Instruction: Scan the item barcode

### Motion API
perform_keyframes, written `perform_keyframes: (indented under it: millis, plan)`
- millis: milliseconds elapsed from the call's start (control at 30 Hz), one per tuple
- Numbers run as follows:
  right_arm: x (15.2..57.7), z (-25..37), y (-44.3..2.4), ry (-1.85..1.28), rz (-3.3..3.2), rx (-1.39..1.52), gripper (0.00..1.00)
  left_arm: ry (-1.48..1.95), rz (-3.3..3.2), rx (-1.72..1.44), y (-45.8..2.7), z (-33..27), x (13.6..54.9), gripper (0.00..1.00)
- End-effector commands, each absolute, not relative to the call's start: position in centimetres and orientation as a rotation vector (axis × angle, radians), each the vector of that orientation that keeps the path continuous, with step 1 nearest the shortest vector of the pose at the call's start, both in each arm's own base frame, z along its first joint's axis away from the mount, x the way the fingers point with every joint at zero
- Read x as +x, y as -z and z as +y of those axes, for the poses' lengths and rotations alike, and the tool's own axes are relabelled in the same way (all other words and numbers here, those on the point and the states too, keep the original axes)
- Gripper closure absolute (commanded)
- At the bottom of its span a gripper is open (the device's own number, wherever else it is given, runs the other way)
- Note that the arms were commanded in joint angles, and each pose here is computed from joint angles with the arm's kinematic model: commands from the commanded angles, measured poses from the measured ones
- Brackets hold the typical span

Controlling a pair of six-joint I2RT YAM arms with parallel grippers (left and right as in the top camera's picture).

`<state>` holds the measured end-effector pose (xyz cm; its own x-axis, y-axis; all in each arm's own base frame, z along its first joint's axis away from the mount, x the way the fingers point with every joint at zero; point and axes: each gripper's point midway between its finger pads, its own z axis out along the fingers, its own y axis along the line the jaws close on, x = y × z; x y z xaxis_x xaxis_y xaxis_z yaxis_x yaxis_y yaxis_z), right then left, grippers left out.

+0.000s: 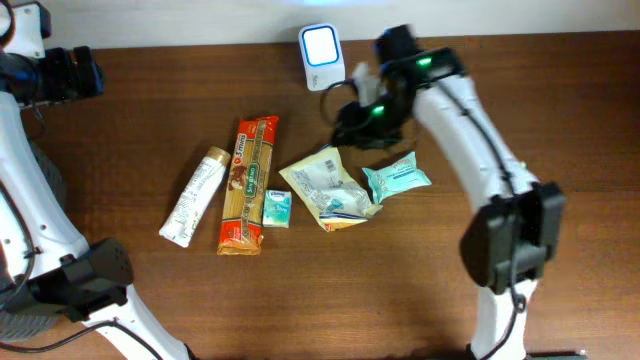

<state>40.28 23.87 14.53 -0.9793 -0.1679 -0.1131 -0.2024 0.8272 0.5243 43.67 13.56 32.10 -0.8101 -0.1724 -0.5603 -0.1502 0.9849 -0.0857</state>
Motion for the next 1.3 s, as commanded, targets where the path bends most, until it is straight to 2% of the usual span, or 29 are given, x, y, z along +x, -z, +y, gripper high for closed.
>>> perform_keyframes:
  millis: [0,100,167,333,467,600,700,800,867,967,1067,1267]
  plan:
    - [38.5,28.1,-11.4,-0.882,3.041,-0.292,0.41,0.039,2.492,-0.204,-33.6,13.3,43.2,0.01]
    - [36.8,31.0,-8.7,-0.852,3.094,-0.358,0.41,0.039,2.492,-0.204,-33.6,13.3,43.2,0.01]
    - [36.3,31.4,-6.7,-0.725,3.139,-0.335,0.42,0.039,2.492,-0.204,-33.6,13.3,43.2,0.01]
    - [33.9,34.0,-3.8,-0.676,3.206,-0.383,0.48,0.039,2.492,-0.204,-33.6,13.3,43.2,0.01]
    - [32.7,34.1,-1.2,-0.624,3.286,-0.252,0.58,0.039,2.492,-0.204,-33.6,13.3,43.2,0.01]
    - [31.0,33.0,1.7,-0.586,3.358,-0.152,0.62,0.039,2.492,-0.205,-33.6,13.4,43.2,0.01]
    - [30.2,33.0,2.8,-0.628,3.374,-0.143,0.72,0.039,2.492,-0.204,-33.6,13.3,43.2,0.01]
    - [30.3,33.4,2.7,-0.670,3.362,-0.149,0.76,0.039,2.492,-0.204,-33.6,13.3,43.2,0.01]
    - [30.3,33.5,2.6,-0.680,3.358,-0.165,0.96,0.039,2.492,-0.204,-33.6,13.3,43.2,0.01]
    - [30.6,35.8,-1.3,-1.033,3.177,-0.557,0.96,0.039,2.492,-0.204,-33.6,13.3,43.2,0.01]
    - [30.5,36.7,-9.3,-1.424,2.867,-0.850,0.96,0.039,2.492,-0.204,-33.6,13.3,43.2,0.01]
    - [33.2,32.3,-21.4,-1.868,2.402,-0.809,0.96,0.039,2.492,-0.204,-33.6,13.3,43.2,0.01]
